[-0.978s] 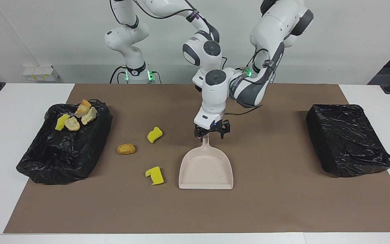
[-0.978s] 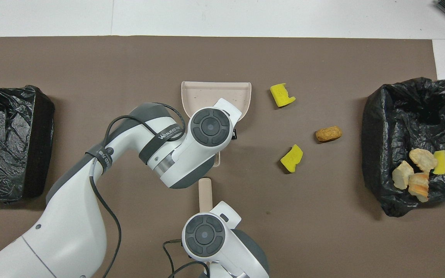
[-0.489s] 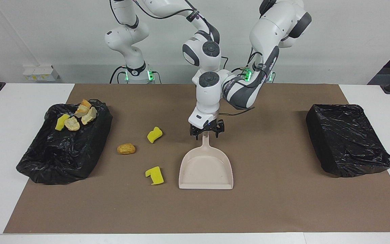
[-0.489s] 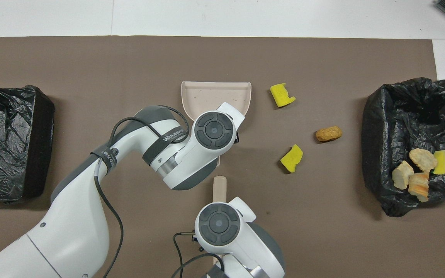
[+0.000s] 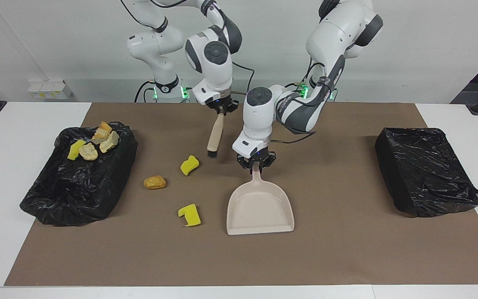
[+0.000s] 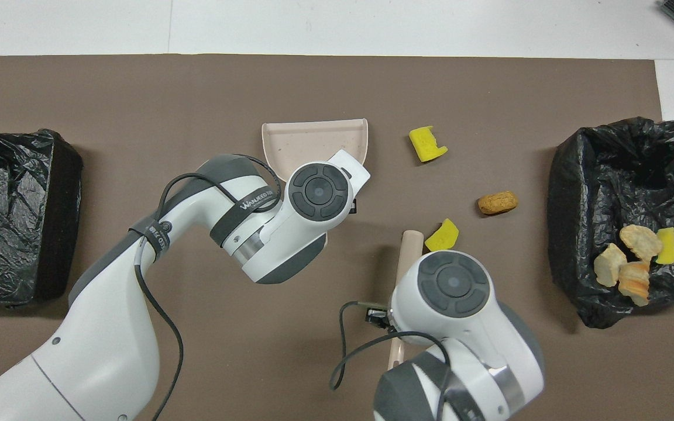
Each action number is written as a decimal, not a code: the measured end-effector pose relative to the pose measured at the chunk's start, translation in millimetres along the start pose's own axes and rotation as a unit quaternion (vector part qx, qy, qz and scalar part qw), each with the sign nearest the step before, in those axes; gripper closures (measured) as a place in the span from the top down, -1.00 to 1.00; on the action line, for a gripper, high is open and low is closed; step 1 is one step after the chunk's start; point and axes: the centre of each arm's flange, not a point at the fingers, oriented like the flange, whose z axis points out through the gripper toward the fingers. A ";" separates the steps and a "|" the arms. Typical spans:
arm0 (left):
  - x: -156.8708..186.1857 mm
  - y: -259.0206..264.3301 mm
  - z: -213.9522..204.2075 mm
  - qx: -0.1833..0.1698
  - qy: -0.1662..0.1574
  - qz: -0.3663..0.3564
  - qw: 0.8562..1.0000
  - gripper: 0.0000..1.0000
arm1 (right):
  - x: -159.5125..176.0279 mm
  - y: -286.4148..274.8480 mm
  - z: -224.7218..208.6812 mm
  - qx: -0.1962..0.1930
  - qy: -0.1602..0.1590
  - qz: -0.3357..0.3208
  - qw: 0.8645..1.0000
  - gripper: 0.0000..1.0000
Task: Sweep and dump trash in bin
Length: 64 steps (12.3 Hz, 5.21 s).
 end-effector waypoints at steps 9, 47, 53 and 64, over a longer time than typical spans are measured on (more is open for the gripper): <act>44.3 -110.4 -92.2 0.068 0.016 0.382 0.921 -0.35 | 128.8 189.4 14.1 -0.071 0.038 -0.024 0.996 -0.50; -70.4 -101.0 -13.9 -0.026 -0.026 0.505 0.862 -0.35 | 281.4 95.7 -4.6 -0.101 0.080 -0.315 0.940 -0.50; -70.9 -101.2 -9.4 -0.028 -0.031 0.503 0.863 -0.35 | 221.6 -16.7 22.7 -0.100 0.038 -0.415 0.904 -0.50; -51.1 -118.7 -3.1 -0.033 -0.027 0.470 0.882 -0.35 | 147.4 -33.3 -8.8 0.091 -0.066 -0.423 0.899 -0.50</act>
